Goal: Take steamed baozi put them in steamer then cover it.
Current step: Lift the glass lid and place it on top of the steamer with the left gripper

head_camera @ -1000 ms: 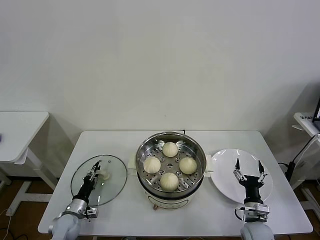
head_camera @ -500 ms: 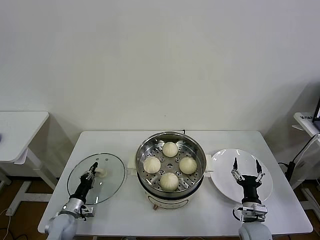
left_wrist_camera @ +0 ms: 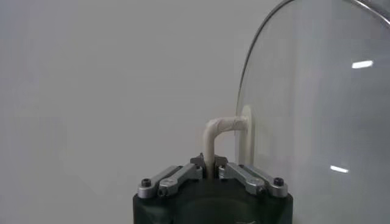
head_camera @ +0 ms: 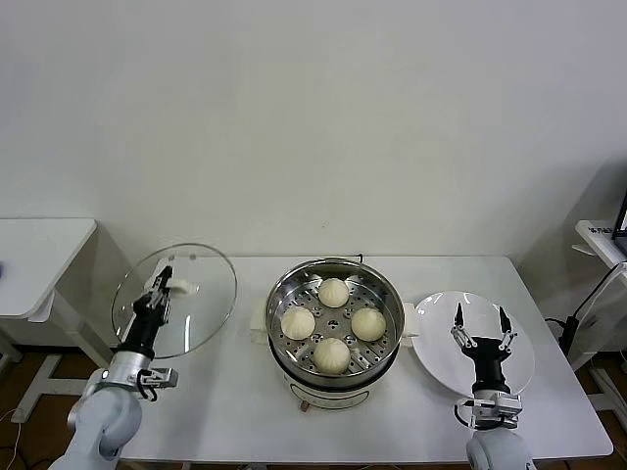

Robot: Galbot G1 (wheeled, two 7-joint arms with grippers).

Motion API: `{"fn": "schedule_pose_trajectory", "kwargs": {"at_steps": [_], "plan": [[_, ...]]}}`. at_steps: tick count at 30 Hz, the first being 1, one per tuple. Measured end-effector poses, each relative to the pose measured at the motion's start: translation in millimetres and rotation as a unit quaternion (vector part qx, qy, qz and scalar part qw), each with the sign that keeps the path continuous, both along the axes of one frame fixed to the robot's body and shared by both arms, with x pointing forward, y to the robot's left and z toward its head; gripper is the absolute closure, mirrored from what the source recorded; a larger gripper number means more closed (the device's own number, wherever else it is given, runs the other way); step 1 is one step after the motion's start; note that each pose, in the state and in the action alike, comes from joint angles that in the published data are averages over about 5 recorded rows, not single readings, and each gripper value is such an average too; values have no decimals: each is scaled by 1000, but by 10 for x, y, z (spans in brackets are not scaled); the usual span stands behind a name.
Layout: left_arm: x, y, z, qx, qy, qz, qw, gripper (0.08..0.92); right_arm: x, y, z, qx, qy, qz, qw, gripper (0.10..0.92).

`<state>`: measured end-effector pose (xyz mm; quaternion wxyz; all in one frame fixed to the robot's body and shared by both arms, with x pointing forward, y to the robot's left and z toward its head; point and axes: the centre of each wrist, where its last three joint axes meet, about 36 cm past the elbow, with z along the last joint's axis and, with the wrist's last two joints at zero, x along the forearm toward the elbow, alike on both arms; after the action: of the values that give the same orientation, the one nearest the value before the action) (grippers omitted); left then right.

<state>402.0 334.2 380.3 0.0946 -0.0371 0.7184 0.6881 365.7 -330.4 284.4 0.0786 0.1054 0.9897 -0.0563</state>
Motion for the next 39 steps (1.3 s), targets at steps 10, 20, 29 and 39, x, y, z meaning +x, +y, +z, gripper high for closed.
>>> {"fn": "schedule_pose_trajectory", "kwargs": {"at_steps": [10, 20, 29, 39], "plan": [[-186, -1042, 772, -48, -39, -56, 997, 811, 44, -12, 26, -1, 0, -4, 1000, 200], [-405, -2079, 951, -80, 31, -86, 993, 811, 92, 1, 7, 3, -1, -10, 1000, 200], [-469, -2655, 929, -67, 89, -67, 991, 811, 122, 21, -53, 6, 2, -14, 1000, 200], [-464, -3087, 834, -47, 111, -55, 991, 811, 142, 3, -107, 7, 7, -19, 1000, 200]]}}
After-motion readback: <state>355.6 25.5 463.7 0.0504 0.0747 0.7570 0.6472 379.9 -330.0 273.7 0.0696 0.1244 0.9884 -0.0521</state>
